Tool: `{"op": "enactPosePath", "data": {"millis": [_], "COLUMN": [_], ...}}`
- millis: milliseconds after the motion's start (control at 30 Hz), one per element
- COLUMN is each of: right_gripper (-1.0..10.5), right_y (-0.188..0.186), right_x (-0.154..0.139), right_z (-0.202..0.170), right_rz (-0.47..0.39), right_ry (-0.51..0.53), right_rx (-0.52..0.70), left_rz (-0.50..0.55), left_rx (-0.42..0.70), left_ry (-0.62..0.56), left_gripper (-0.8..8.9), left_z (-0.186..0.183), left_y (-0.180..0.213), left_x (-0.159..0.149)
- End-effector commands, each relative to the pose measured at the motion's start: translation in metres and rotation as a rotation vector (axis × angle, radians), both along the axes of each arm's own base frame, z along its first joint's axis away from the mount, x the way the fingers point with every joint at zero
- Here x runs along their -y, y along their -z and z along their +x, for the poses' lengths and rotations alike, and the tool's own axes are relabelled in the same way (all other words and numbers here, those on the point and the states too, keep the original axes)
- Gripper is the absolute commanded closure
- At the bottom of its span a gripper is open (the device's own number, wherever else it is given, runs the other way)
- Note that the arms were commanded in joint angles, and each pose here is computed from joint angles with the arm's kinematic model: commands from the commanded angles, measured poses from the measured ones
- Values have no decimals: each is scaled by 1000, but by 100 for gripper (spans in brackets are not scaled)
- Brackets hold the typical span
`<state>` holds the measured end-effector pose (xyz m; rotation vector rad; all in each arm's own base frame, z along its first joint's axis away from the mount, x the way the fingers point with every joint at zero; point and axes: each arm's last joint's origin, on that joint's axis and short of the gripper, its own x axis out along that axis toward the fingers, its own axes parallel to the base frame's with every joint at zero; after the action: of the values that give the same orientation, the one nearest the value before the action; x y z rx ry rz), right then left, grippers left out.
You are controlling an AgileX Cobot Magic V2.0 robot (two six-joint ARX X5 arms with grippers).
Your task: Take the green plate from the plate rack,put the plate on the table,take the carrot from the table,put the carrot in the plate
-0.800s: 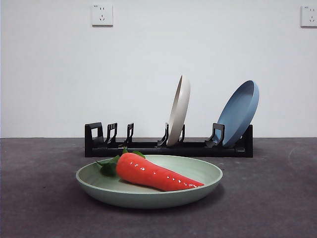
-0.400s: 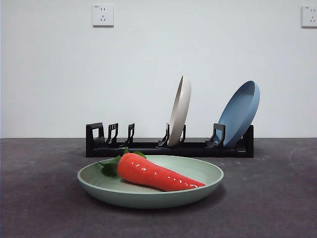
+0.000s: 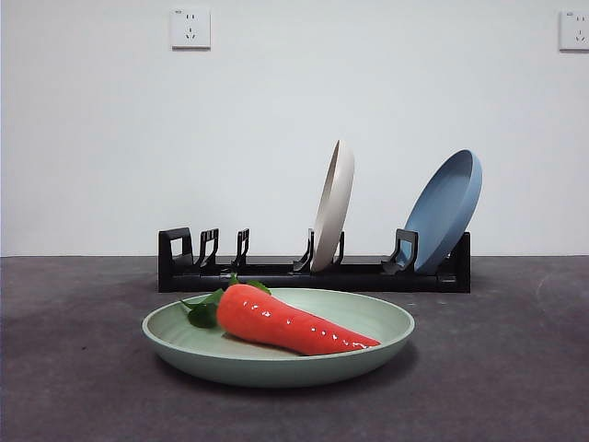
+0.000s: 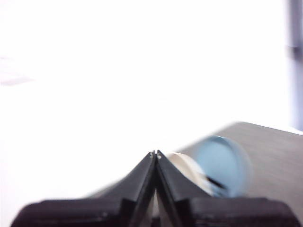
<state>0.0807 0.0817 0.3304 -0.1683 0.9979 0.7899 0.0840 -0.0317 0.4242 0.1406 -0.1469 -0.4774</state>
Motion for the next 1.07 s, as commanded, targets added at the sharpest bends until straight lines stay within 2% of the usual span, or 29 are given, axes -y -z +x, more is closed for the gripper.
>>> {"op": "enactPosePath", "data": {"millis": [33, 300, 533, 700, 1067], "right_gripper": [946, 946, 946, 946, 946], "right_y": [0, 0, 0, 0, 0], "right_x": [0, 0, 0, 0, 0], "right_z": [0, 0, 0, 0, 0], "right_rz": [5, 5, 6, 5, 5], "right_ry": [6, 6, 6, 6, 6], "right_rx": [-1, -1, 0, -1, -1], "left_rz": [8, 7, -47, -68, -105], "left_rx": [-3, -99, -145, -179, -290], "left_ry": [-107, -309, -392, -416, -422], "left_gripper": [815, 815, 815, 815, 815], "left_z": [3, -3, 0, 5, 12], "left_y": [40, 145, 206, 237, 274], "left_x": [-9, -27, -34, -37, -38]}}
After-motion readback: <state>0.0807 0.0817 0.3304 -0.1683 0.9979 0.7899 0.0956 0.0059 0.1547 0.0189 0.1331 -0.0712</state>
